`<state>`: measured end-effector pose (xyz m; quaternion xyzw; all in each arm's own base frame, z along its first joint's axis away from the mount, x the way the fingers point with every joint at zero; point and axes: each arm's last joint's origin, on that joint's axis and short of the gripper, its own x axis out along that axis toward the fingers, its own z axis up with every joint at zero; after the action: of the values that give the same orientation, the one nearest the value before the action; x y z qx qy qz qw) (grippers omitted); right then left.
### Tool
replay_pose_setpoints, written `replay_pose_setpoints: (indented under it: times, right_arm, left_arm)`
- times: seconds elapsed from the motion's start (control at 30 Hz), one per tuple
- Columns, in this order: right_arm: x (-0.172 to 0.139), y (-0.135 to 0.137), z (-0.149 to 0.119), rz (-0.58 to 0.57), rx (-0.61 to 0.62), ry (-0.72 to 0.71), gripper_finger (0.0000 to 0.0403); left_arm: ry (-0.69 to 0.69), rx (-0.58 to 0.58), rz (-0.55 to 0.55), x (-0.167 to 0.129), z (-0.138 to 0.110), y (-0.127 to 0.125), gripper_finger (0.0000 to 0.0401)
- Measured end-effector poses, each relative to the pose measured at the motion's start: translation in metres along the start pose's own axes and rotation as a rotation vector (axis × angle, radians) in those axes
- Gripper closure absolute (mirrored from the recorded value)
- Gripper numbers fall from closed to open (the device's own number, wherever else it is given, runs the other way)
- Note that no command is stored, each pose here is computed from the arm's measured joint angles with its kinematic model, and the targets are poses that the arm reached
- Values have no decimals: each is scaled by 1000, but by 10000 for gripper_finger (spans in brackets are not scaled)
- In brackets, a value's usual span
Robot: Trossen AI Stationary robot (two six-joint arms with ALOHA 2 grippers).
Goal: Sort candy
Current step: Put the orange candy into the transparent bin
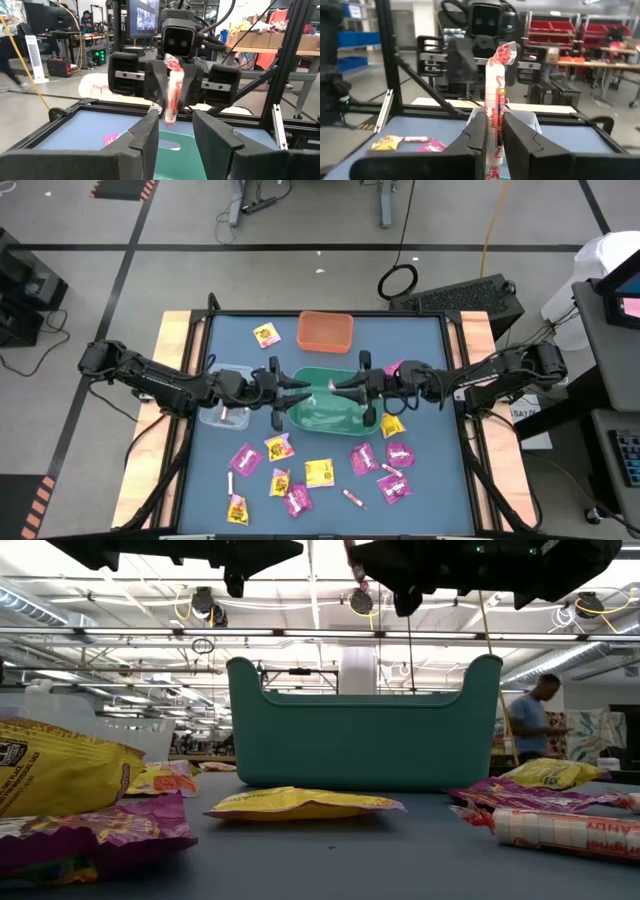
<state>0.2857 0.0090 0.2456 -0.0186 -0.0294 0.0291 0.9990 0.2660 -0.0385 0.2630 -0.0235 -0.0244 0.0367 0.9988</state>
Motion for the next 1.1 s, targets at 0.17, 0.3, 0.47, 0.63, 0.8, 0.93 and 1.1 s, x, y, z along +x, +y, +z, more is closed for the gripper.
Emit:
replay_pose_setpoints:
  times: [0.17, 0.3, 0.47, 0.63, 0.8, 0.93, 1.1]
  right_arm:
    - [0, 5, 0, 17, -126, -1, 367]
    - [0, 10, 0, 37, -169, -5, 367]
    - [0, 13, 1, 44, -185, -15, 367]
    - [0, 13, 1, 40, -184, -15, 367]
    - [0, 13, 1, 40, -182, -13, 367]
    - [0, 13, 1, 40, -182, -13, 367]
    - [0, 13, 1, 38, -182, -12, 367]
  left_arm:
    - [-5, 87, -13, 1, -1, -2, 273]
    - [-32, 95, -18, 6, -4, -4, 273]
    - [-107, 138, -20, 16, -11, -7, 273]
    - [-128, 158, -102, 30, -14, -13, 259]
    - [-116, 161, -79, 50, -16, -16, 206]
    - [-118, 159, -18, 61, -16, -15, 176]
    - [-123, 174, -9, 67, -14, -15, 174]
